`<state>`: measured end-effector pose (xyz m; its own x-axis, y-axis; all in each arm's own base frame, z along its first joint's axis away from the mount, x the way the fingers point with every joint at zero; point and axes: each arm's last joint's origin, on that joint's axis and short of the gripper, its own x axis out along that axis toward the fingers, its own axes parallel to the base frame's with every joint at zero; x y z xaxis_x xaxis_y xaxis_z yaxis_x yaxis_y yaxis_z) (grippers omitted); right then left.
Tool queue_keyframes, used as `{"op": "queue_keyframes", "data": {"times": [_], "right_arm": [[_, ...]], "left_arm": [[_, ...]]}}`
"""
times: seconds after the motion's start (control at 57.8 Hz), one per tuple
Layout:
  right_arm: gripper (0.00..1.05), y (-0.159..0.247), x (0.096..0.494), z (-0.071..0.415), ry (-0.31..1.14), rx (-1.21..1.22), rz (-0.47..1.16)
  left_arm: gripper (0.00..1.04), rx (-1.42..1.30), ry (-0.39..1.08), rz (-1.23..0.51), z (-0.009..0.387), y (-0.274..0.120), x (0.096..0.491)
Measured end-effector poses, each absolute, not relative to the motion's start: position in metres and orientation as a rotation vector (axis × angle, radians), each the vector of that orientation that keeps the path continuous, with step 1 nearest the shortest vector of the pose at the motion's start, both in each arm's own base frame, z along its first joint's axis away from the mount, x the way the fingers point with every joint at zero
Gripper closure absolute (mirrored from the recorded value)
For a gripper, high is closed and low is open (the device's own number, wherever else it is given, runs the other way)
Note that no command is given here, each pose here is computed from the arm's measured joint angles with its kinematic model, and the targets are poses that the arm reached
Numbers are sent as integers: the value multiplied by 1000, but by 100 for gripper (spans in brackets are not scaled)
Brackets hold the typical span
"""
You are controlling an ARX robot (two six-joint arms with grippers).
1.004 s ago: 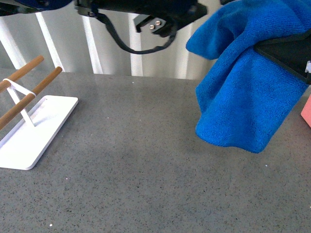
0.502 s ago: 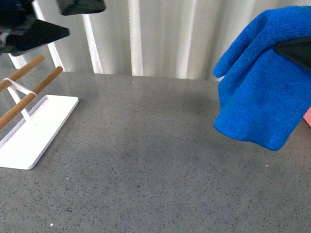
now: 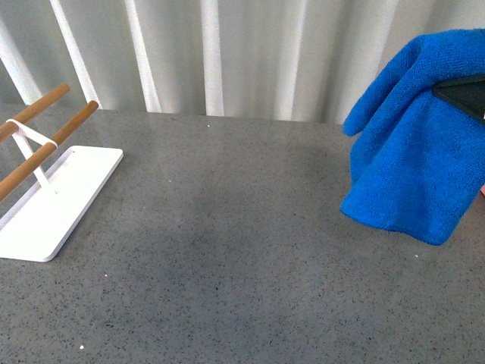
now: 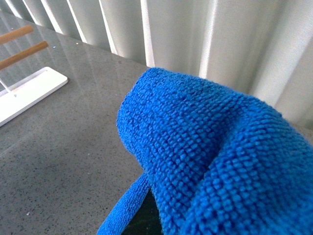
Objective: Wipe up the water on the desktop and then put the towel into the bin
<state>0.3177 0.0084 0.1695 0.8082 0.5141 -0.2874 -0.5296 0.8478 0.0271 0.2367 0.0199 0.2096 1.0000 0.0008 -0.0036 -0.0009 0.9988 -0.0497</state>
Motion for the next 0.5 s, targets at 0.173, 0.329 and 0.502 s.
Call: {"op": "queue_keyframes", "data": {"times": [0.173,0.329,0.502], "right_arm": [[100,6,319,168,322,-58,532],[100,5,321,169,353,-69,506],[100,9,320,173,357,-75,509]], "left_arm": [[74,-22,12,2,195,14,211],[101,-11,5,7,187,2,188],[101,-8,10,0,180,0,172]]}}
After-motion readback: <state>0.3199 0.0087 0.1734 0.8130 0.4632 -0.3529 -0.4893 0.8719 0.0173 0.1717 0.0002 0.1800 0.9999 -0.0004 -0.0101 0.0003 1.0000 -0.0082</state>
